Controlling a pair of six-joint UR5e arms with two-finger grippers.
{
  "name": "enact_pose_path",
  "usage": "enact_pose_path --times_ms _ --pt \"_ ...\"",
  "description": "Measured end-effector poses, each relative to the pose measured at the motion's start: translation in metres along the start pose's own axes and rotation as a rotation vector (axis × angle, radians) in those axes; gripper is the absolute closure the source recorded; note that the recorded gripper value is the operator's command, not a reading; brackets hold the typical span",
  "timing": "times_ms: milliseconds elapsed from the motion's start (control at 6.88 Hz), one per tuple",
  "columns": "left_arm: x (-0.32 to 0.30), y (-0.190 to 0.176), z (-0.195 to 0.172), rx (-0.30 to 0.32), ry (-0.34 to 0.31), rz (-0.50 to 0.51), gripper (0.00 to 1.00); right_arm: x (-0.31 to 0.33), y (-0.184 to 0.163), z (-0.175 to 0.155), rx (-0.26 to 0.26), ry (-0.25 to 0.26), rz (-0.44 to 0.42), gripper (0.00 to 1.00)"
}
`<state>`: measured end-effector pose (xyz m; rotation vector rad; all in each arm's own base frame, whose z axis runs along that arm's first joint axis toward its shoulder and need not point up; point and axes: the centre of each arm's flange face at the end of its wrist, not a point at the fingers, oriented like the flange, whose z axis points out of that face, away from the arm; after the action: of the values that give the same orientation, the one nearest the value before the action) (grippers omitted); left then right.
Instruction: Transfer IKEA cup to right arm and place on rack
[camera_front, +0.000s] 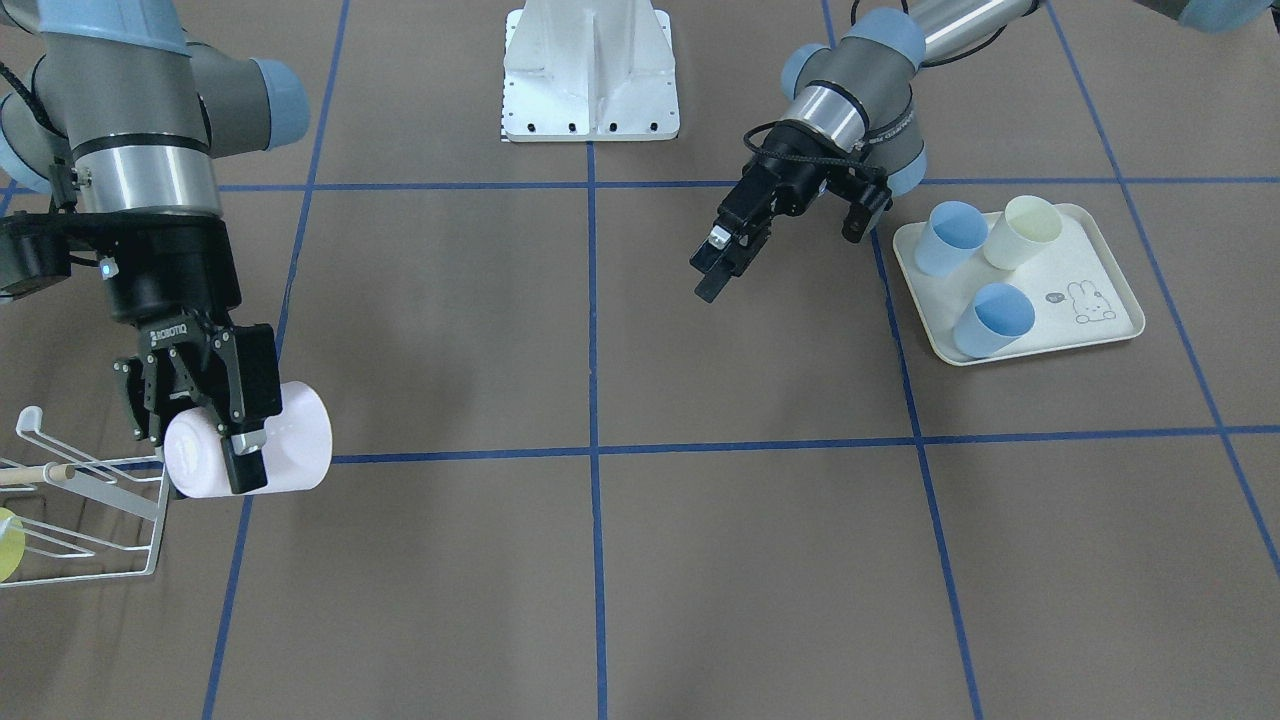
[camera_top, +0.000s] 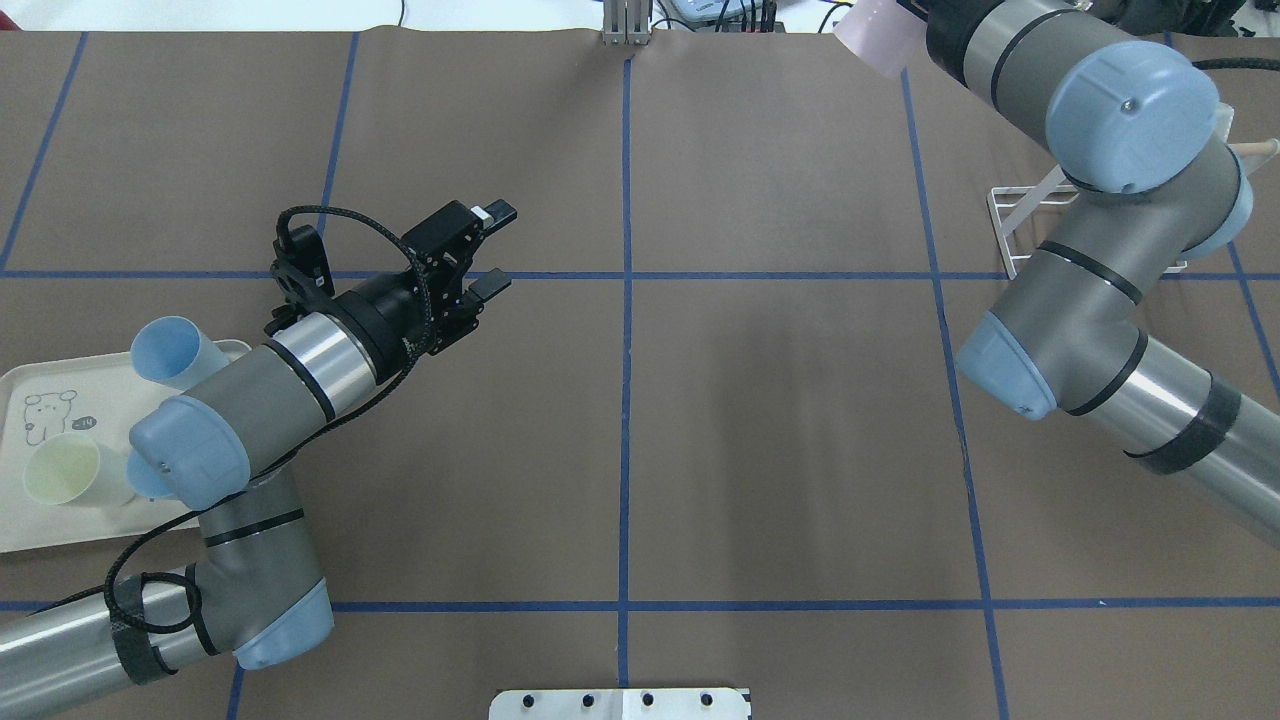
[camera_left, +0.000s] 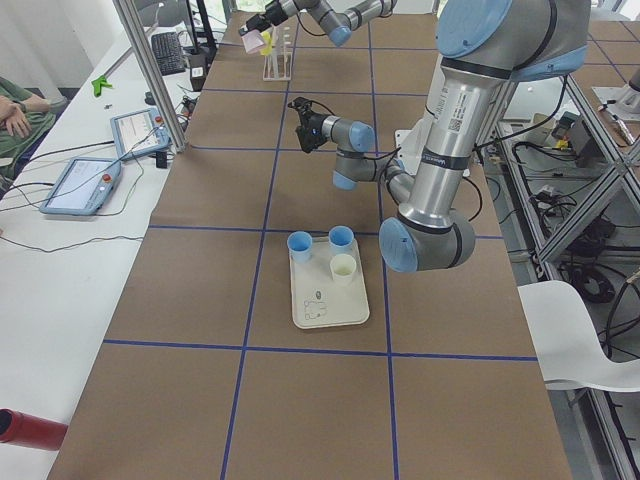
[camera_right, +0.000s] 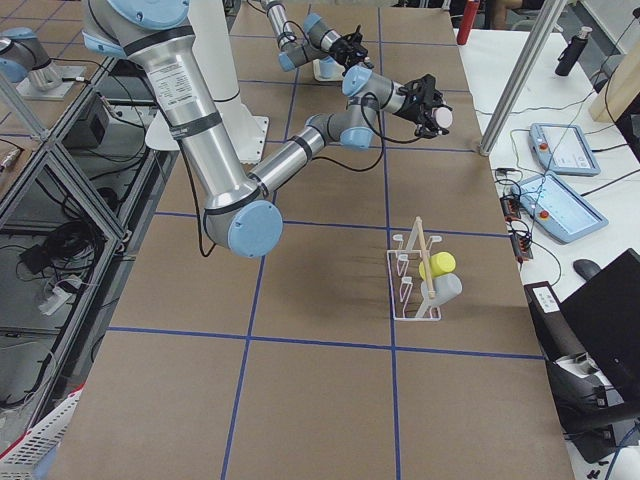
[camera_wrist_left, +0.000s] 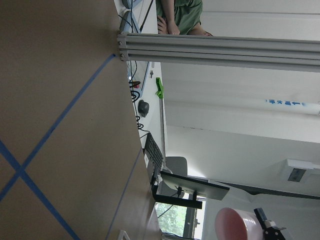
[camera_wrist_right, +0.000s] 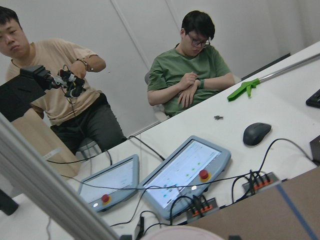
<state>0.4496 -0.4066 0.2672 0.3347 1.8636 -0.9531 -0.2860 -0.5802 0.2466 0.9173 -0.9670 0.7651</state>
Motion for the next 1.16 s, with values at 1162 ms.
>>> enact_pose_path --times_ms 1162 --pt "0.057 -0.105 -0.1 -0.016 -0.638 0.58 0.01 0.124 -0.022 0.068 0.239 0.404 -0.336 1.0"
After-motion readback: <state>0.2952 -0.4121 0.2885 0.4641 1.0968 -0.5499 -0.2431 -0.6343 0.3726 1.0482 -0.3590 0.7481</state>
